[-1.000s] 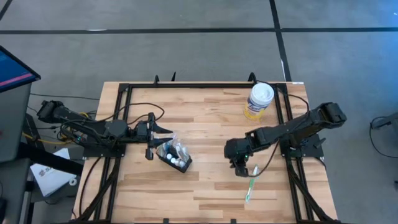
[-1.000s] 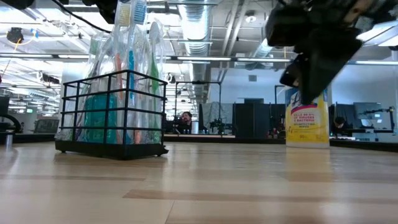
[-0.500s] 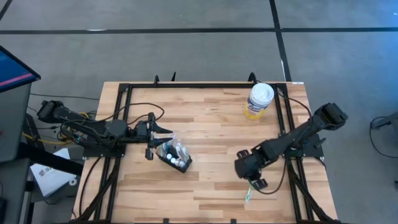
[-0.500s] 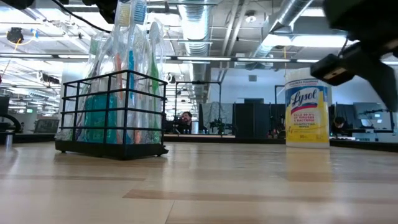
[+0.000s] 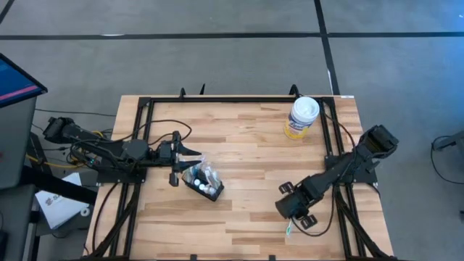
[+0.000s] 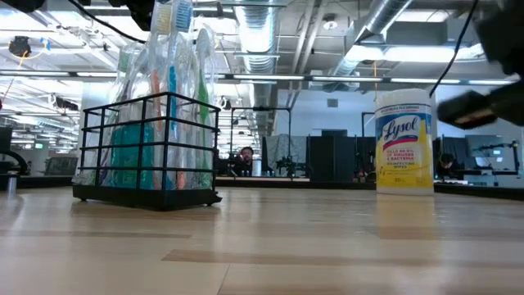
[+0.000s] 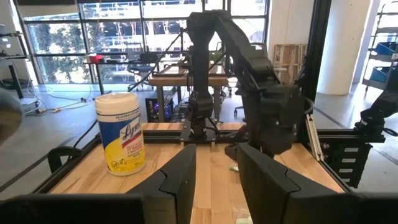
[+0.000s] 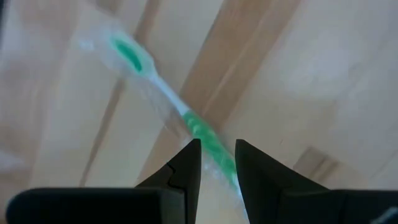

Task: Pick & Place toothbrushing station
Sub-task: Put the green toothbrush into the left compartment of the wire organizer

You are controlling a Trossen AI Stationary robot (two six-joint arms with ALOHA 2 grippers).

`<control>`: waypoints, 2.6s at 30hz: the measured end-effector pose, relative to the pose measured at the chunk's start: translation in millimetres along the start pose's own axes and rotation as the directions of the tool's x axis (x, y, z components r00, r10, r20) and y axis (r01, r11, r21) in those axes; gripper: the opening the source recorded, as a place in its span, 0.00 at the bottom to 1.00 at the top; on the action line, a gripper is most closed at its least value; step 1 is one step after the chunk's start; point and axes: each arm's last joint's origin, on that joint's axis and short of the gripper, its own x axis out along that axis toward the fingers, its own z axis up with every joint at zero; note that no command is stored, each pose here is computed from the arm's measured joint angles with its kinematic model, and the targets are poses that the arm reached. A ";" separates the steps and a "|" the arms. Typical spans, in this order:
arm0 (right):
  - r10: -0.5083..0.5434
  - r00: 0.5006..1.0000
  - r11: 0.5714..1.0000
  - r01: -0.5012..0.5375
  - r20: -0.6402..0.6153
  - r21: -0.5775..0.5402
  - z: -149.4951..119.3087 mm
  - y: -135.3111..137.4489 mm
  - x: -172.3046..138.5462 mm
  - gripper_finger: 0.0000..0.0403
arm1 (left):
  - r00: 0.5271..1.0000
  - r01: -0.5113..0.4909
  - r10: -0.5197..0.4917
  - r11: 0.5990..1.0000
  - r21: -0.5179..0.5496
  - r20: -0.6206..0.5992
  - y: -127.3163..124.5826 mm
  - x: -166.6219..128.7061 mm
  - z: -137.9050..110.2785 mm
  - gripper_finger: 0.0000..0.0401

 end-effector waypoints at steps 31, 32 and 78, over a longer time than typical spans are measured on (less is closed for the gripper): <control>-0.058 0.996 0.998 0.056 -0.067 -0.037 4.3 2.5 30.3 0.11 | 1.000 0.000 0.000 1.000 0.000 0.000 0.0 0.0 0.0 0.28; -0.058 0.996 0.998 0.056 -0.062 -0.036 5.0 1.3 30.1 0.09 | 1.000 0.000 0.000 1.000 0.000 0.000 0.0 0.0 0.0 0.28; -0.170 0.957 0.985 0.171 0.234 0.014 62.8 -45.4 -17.3 0.00 | 1.000 0.000 0.000 1.000 0.000 0.001 0.0 0.0 0.1 0.28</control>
